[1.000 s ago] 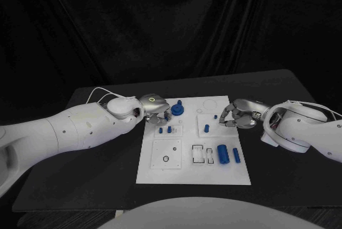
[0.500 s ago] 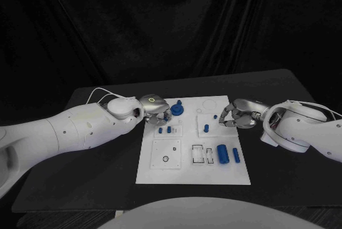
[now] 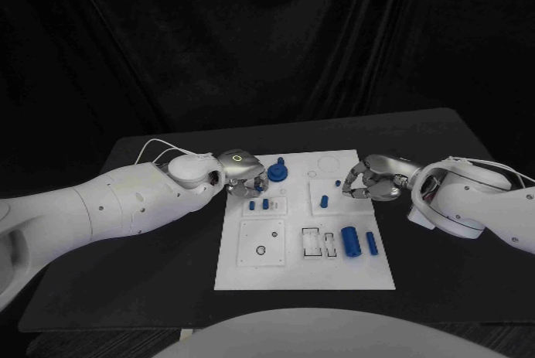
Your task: Assemble the parts on the task board
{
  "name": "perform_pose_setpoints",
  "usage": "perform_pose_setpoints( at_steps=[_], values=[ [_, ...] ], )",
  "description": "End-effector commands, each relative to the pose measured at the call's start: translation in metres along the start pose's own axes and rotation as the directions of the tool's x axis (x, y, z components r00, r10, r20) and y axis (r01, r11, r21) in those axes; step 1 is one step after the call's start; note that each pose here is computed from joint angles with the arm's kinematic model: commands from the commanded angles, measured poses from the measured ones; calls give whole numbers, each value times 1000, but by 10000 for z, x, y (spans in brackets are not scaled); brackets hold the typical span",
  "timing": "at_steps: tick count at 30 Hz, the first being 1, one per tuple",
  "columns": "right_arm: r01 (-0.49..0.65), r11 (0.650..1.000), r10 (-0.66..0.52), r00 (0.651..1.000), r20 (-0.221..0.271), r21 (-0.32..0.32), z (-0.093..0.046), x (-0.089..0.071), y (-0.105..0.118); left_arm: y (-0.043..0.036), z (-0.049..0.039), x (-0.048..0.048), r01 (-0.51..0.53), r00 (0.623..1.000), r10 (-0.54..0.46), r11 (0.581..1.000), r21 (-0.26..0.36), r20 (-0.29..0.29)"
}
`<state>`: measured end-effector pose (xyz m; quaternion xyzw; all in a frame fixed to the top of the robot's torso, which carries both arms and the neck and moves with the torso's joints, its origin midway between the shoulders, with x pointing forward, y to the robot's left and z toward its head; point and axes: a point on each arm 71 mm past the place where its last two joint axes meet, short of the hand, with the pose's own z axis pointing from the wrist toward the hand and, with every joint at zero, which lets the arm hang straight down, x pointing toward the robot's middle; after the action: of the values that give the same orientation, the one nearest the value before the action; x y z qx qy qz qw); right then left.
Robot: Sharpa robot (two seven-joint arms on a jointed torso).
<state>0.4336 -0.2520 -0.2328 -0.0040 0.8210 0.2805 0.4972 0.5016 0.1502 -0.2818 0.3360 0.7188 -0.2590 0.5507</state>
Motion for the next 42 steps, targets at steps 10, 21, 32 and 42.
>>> perform_pose_setpoints(
  at_steps=[10,21,32,42],
  values=[
    [-1,1000,1,1000,-2,12,-5,11,-15,-73,29,10,1,1000,-1,999,34,-2],
    [-1,1000,1,1000,-6,15,-3,13,-21,-81,14,-2,-1,1000,1,999,38,16],
    [0,1000,0,1000,-15,20,3,24,-25,-120,1,-23,-1,999,0,999,46,40],
    [1,1000,0,1000,-23,26,3,33,-31,-106,-16,-27,-2,999,0,999,34,48]
  ],
)
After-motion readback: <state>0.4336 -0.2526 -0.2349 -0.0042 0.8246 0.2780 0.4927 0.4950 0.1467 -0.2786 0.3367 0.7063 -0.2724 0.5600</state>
